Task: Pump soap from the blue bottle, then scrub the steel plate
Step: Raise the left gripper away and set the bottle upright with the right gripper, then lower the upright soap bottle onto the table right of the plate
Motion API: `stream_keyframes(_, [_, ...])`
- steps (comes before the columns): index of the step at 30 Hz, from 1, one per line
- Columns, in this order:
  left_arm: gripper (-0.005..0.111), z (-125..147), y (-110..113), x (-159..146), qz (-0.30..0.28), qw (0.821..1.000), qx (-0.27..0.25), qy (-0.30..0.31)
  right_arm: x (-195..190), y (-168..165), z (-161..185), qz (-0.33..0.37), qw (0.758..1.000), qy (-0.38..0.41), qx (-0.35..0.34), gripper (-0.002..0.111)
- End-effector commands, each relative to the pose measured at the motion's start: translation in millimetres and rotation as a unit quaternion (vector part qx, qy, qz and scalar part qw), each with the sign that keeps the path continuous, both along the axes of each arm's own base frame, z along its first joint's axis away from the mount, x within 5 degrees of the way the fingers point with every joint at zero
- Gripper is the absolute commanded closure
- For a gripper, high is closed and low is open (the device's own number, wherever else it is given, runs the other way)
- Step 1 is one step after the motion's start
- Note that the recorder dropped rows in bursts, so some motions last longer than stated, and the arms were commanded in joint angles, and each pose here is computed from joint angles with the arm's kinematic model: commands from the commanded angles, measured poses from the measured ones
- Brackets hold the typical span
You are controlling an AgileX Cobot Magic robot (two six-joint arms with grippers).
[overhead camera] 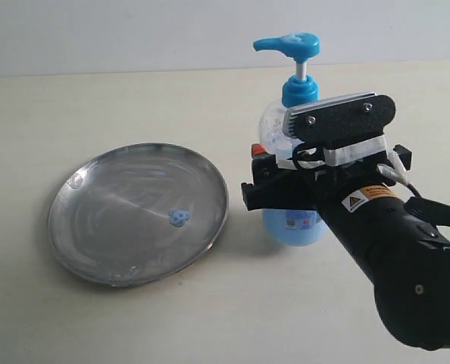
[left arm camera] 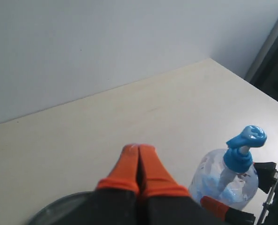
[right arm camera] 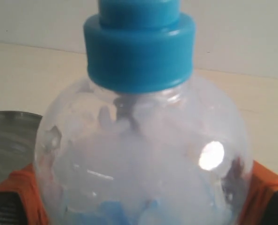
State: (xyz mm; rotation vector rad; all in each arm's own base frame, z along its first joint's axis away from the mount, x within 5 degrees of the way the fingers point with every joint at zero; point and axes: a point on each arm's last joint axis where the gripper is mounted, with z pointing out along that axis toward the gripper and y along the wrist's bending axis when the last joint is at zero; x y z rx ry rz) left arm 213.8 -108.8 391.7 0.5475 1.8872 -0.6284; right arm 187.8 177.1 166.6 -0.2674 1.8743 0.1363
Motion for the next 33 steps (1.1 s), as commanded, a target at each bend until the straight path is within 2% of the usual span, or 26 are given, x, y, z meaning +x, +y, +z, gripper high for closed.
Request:
stream_keyframes(1, [0.107, -12.0, 8.7, -10.8, 0.028, 1.0, -0.002, -0.007, 2.0, -11.7, 9.3, 0.008, 0.998, -0.052, 0.027, 0.108])
stream_keyframes(7, [0.107, -38.7, 19.1, -23.6, 0.061, 0.998, 0.006, -0.009, -2.5, -21.7, 8.8, 0.0, 0.996, -0.086, 0.023, 0.108])
stream_keyframes(15, [0.107, -58.2, 24.7, -26.5, 0.087, 0.996, 0.011, -0.004, -9.2, -31.2, 2.2, -0.002, 0.996, -0.084, 0.024, 0.108])
stream_keyframes(21, [0.107, -61.7, 25.6, -26.0, 0.094, 0.996, 0.012, -0.006, -9.0, -31.5, 2.2, -0.004, 0.996, -0.084, 0.024, 0.108])
stream_keyframes(33, [0.107, -61.2, 17.9, -29.3, 0.068, 0.997, 0.027, -0.022, -14.1, -39.5, -3.8, -0.011, 0.997, -0.074, 0.023, 0.108])
